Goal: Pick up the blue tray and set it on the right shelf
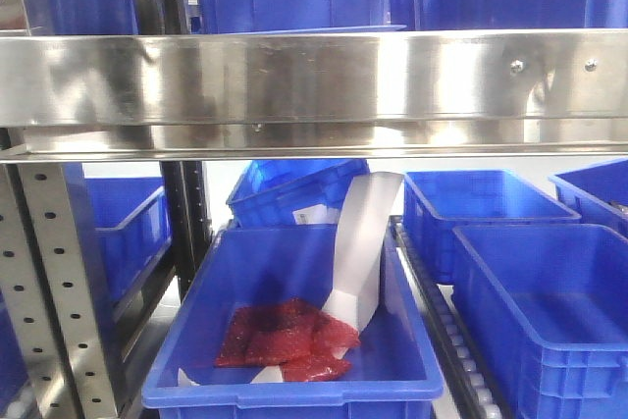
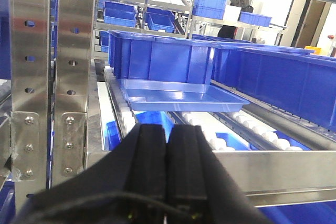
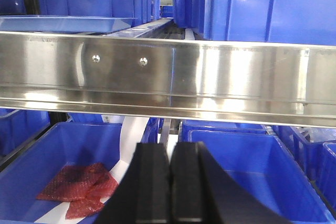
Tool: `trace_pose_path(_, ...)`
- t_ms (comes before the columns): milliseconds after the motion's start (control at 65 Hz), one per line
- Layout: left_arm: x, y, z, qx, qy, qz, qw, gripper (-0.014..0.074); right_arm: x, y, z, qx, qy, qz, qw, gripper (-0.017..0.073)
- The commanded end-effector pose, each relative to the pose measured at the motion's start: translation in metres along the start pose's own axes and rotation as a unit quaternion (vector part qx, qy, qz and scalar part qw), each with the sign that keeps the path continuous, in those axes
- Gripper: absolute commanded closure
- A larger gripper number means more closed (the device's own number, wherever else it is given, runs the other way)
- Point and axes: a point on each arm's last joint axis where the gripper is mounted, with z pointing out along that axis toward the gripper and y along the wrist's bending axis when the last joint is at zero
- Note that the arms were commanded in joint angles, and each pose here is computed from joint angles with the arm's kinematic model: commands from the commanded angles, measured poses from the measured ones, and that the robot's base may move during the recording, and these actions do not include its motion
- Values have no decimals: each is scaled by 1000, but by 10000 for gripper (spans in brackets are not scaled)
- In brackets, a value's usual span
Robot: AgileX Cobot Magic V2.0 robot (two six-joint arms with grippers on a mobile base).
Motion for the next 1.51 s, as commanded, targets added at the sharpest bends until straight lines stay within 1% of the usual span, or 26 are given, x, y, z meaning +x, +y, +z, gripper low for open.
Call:
trace_pose_path(0,-17,-5,0,20,-50,-2,999,642,-17,1,-3,-2,-65,6,998,505)
trace_pose_path(707,-16,-5,0,20,-49,0,999,642,-17,1,-3,-2,-65,6,998,505)
trace_pose_path(753,-14,-3,0,13,-41,25,999,642,-17,1,-3,-2,-65,6,998,505)
trace_pose_path(800,-14,-3,-3,11,-45,41,998,642,-17,1,-3,-2,-65,6,998,505)
trace_pose_path(815,-14,-3,-4,10,-44,50,998,642,-17,1,-3,-2,-65,6,998,505)
trace_pose_path(830,-12,-2,-5,6,-41,51,998,642,-17,1,-3,-2,-65,6,998,505)
trace_pose_path(846,-11,-2,-6,3,-39,70,997,642,-17,1,-3,-2,-65,6,998,505)
trace_pose_path(861,-8,-1,-8,-1,-34,71,997,642,-17,1,-3,-2,-65,6,998,505)
trace_pose_path(876,-6,0,-10,-4,-28,79,996,642,-17,1,-3,-2,-65,6,998,505)
trace_pose_path(907,1,1,-13,-13,-17,86,996,642,-17,1,-3,-2,-65,6,998,505)
trace_pose_path(953,15,5,-17,-32,-7,66,997,642,-17,1,-3,-2,-65,6,998,505)
trace_pose_path(984,24,8,-20,-48,-7,61,997,642,-17,1,-3,-2,-65,6,998,505)
trace_pose_path(1076,51,17,-26,-93,-7,64,994,642,-17,1,-3,-2,-65,6,998,505)
trace_pose_path(1169,77,23,-32,-124,-2,59,991,642,-17,1,-3,-2,-65,6,998,505)
trace_pose_path(1261,98,28,-33,-139,0,39,990,642,-17,1,-3,-2,-65,6,998,505)
trace_pose_path(1353,114,32,-32,-144,-8,40,989,642,-17,1,-3,-2,-65,6,998,505)
trace_pose_path(1384,118,33,-32,-143,-26,37,989,642,-17,1,-3,-2,-65,6,998,505)
trace_pose_path(1399,117,33,-32,-142,-31,34,989,642,-17,1,-3,-2,-65,6,998,505)
trace_pose_path(1415,118,33,-32,-143,-23,32,989,642,-17,1,-3,-2,-65,6,998,505)
trace_pose_path(1491,118,33,-32,-143,-21,33,989,642,-17,1,-3,-2,-65,6,998,505)
